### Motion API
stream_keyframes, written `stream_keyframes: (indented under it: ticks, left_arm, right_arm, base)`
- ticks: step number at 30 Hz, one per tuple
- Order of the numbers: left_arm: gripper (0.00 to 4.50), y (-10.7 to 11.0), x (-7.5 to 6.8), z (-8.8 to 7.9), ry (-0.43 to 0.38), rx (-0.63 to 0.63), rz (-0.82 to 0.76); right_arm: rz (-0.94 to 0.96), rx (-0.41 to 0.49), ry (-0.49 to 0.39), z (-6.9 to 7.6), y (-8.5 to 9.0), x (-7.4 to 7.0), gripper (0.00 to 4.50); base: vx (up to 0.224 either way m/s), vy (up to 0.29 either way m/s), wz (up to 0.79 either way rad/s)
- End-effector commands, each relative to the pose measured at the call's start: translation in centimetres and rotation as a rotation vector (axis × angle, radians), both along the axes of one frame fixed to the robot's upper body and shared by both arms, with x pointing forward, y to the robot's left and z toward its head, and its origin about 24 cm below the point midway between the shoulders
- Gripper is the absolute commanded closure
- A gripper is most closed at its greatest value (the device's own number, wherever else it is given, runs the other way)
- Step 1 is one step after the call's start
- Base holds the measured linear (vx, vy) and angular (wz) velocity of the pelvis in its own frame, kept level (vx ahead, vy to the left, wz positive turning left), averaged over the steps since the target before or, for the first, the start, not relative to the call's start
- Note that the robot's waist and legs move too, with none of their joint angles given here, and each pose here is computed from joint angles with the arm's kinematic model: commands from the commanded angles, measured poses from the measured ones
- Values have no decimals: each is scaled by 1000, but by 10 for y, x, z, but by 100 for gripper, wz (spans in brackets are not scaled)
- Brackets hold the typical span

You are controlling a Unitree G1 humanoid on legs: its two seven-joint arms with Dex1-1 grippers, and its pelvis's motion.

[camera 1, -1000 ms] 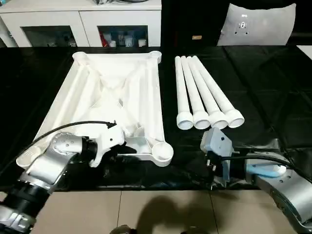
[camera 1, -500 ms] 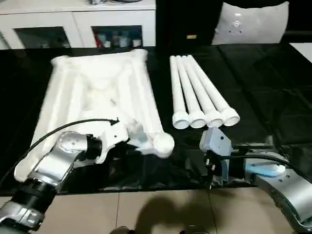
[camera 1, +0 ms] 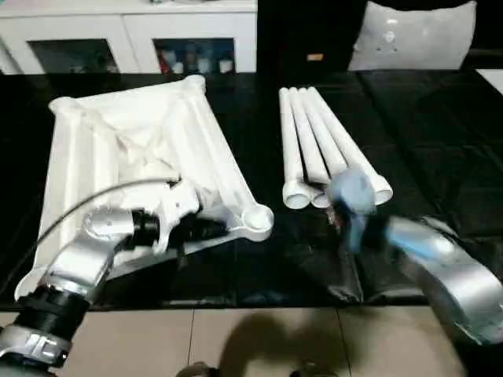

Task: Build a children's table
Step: Rotate table base, then pick table leg

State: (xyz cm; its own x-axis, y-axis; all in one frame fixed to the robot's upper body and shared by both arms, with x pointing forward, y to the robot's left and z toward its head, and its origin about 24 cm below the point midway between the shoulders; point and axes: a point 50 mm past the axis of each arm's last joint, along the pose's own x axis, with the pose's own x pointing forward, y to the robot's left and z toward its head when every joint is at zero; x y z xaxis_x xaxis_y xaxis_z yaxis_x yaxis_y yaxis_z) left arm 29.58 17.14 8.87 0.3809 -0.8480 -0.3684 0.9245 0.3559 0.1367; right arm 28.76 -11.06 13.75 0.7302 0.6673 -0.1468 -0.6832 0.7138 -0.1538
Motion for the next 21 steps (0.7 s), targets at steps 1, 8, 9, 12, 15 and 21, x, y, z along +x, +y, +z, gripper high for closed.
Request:
stream_keyframes:
  ticks: [1, 8, 9, 12, 15, 21]
  left_arm:
    - [346, 1, 2, 9, -31, -22, 23]
    - [330, 6, -8, 22, -35, -29, 73]
    - [330, 7, -11, 24, -33, -26, 87]
    - [330, 7, -15, 28, -29, -22, 111]
    - [330, 6, -19, 35, -37, -52, 133]
    - [330, 3, -28, 39, -21, -67, 154]
  right_arm:
    - [-170, -41, 87, -7, -11, 12, 0]
    - [-301, -49, 178, 1, 9, 59, 0]
    - [-348, -63, 195, 1, 11, 69, 0]
    - [-417, -64, 230, 2, 13, 85, 0]
    - [-434, -18, 282, 2, 21, 99, 0]
    - [-456, 30, 379, -2, 31, 112, 0]
  base:
    - [0, 0, 0]
    - [0, 0, 0]
    - [0, 0, 0]
    - [0, 0, 0]
    - [0, 0, 0]
    - [0, 0, 0]
